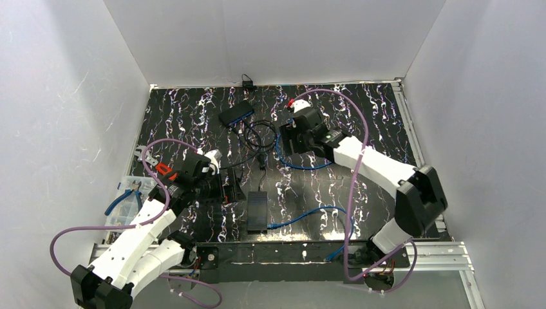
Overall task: Insert the plug into the switch port
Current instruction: Insert the connector into the switch port, then pick up the connector from the center of the board.
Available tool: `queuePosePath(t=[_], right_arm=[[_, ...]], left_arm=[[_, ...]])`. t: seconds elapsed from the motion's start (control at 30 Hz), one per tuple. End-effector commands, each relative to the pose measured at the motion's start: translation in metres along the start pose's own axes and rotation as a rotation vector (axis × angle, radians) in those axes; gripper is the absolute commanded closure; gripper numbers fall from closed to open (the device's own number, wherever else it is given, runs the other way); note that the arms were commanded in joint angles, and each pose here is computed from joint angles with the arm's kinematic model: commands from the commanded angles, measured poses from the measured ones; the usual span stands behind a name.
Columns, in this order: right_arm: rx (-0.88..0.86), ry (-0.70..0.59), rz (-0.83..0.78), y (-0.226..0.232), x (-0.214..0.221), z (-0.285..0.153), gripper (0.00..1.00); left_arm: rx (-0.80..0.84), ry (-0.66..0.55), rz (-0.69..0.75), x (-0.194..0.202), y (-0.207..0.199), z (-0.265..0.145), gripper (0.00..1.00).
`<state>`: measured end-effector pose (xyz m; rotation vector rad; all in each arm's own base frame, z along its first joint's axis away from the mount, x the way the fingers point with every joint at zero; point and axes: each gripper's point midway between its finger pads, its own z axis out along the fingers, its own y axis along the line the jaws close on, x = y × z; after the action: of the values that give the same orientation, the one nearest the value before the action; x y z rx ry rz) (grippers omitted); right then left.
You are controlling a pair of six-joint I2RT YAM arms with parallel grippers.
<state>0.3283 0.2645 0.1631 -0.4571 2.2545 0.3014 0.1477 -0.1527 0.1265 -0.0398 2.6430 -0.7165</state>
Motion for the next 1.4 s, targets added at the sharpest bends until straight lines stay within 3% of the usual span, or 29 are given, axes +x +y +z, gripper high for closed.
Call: queuePosePath(t=[0.0,0.87,1.13,1.37], right_arm=[[0.048,0.067,0.165,-0.003,-0.01,0.019,0.21],[0.229,0.114,0.655,-0.015,-0.031,0.148,0.43],[0.245,0.137,0.712,-0.023,-0.037,0.172,0.52],[0.259,0.161,0.746,-0.032,-0.03,0.183,0.54]], left_arm=[[0.005,-0.021,0.03,-0.006,-0.003,-0.007,0.02],[0.059,-0.01,0.05,-0.002,-0.008,0.0,0.02],[0.058,-0.006,0.048,-0.002,-0.007,0.0,0.02],[0.056,-0.009,0.047,-0.002,-0.007,0.0,0.02]])
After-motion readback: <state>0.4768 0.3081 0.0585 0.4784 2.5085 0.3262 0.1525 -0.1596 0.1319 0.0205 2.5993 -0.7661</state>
